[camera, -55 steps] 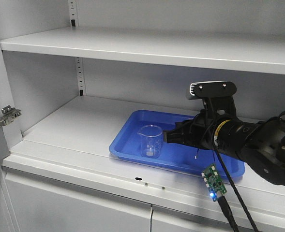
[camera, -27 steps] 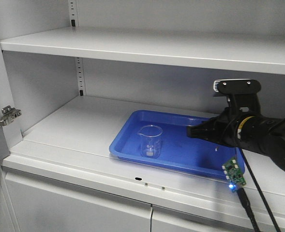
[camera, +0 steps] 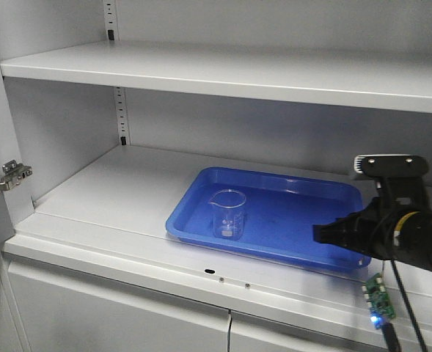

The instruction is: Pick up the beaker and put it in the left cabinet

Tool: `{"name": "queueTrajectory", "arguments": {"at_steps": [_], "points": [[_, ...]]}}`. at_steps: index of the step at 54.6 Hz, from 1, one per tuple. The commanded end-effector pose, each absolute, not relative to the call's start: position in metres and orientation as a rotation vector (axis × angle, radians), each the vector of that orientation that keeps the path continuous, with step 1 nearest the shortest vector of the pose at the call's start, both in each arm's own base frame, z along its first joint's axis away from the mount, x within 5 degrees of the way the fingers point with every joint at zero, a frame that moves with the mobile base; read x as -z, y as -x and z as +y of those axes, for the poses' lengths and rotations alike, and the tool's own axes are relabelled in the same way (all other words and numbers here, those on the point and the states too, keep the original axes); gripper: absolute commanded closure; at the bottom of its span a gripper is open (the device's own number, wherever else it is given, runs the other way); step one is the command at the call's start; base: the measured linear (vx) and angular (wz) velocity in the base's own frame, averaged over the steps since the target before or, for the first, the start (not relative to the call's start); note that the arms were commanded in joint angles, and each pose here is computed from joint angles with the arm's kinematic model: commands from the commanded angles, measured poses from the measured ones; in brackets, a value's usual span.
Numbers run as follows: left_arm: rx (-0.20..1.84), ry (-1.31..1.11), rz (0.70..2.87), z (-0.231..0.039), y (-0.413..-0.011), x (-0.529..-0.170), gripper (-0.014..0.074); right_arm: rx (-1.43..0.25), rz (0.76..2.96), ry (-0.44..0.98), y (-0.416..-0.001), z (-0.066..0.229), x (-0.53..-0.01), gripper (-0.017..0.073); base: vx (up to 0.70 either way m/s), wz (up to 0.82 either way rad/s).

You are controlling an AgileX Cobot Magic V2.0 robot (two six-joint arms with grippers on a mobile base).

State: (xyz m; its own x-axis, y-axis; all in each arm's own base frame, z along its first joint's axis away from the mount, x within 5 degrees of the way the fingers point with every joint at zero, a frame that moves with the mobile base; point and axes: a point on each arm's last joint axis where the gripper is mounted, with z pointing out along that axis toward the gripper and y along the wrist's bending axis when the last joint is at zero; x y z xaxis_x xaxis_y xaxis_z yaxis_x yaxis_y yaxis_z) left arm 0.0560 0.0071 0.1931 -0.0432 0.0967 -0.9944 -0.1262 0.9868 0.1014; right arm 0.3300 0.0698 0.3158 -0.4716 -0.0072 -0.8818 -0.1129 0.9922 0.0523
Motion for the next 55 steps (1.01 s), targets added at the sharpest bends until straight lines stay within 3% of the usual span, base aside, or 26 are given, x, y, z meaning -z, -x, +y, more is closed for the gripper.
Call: {"name": "queueTrajectory", "arguments": {"at_steps": [1,29,55], "points": [[-0.185,0.030,1.495,0.007,-0.054,-0.207,0.0600,-0.140,1.906,0.080,-0.324,0.061,-0.350,0.0565,0.00,0.00],[-0.185,0.030,1.495,0.007,-0.054,-0.207,0.0600,-0.070,1.902,-0.034,-0.329,0.025,-0.351,0.0565,0.00,0.00],[-0.185,0.030,1.495,0.007,-0.054,-0.207,0.0600,-0.066,1.847,-0.035,-0.309,0.022,-0.374,0.0565,0.00,0.00]]}}
